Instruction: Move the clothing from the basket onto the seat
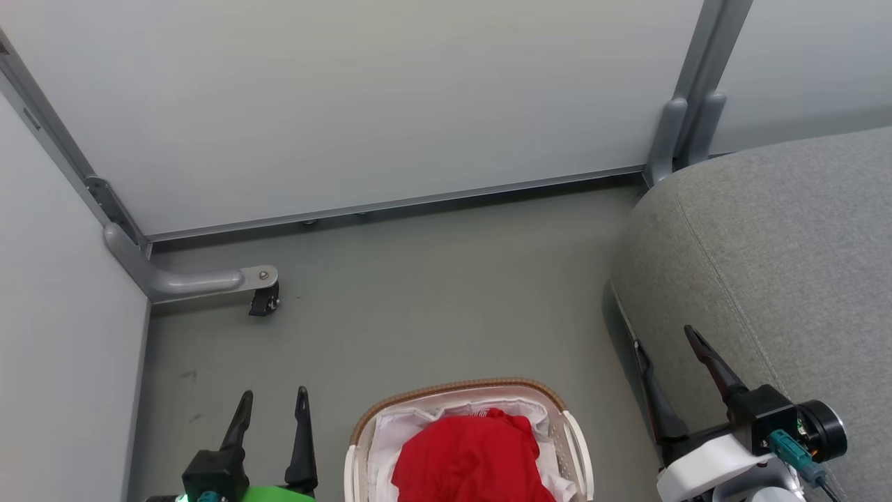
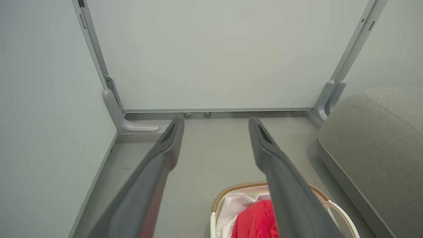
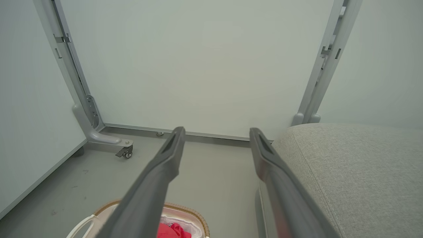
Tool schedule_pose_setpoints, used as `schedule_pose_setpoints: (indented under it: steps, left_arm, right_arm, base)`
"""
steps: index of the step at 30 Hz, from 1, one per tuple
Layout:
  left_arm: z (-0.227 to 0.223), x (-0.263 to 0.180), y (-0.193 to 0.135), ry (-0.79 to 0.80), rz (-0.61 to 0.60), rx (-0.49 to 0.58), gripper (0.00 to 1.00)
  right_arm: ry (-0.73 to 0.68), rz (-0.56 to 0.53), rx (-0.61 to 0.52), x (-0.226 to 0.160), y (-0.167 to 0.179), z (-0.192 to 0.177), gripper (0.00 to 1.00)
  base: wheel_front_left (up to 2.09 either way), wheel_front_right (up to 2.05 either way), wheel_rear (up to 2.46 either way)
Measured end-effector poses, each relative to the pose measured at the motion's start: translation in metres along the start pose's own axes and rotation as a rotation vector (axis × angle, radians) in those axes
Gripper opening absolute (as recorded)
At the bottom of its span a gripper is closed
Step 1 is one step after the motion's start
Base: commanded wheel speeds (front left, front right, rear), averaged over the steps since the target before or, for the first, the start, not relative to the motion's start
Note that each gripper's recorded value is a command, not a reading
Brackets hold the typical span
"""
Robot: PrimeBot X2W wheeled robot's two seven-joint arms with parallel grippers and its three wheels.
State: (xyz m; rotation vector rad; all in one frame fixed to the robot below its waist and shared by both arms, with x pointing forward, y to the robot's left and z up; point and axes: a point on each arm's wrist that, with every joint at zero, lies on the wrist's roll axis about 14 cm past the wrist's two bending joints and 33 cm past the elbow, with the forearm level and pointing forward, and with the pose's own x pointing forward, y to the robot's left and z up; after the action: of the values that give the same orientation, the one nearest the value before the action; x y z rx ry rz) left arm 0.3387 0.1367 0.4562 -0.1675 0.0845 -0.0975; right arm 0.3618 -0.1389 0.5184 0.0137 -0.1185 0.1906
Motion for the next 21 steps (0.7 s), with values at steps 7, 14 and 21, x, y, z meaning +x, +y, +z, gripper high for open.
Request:
schedule_pose_setpoints:
  steps: [7, 14, 21]
  left_arm:
    - [-0.007, 0.025, -0.026, 0.028, -0.103, 0.03, 1.0]
    - [-0.043, 0.059, -0.064, 0.141, -0.249, 0.061, 1.0]
    - [-0.117, 0.076, -0.087, 0.37, -0.389, 0.129, 1.0]
  right_arm:
    - [-0.003, -0.032, -0.015, 0.012, -0.014, 0.0, 1.0]
    - [-0.01, -0.081, -0.023, 0.037, -0.037, -0.003, 1.0]
    - [0.007, -0.16, -0.014, 0.061, -0.07, -0.019, 1.0]
  base:
    - [0.0, 0.0, 0.0]
    - [0.0, 0.0, 0.0]
    - [0.0, 0.0, 0.0]
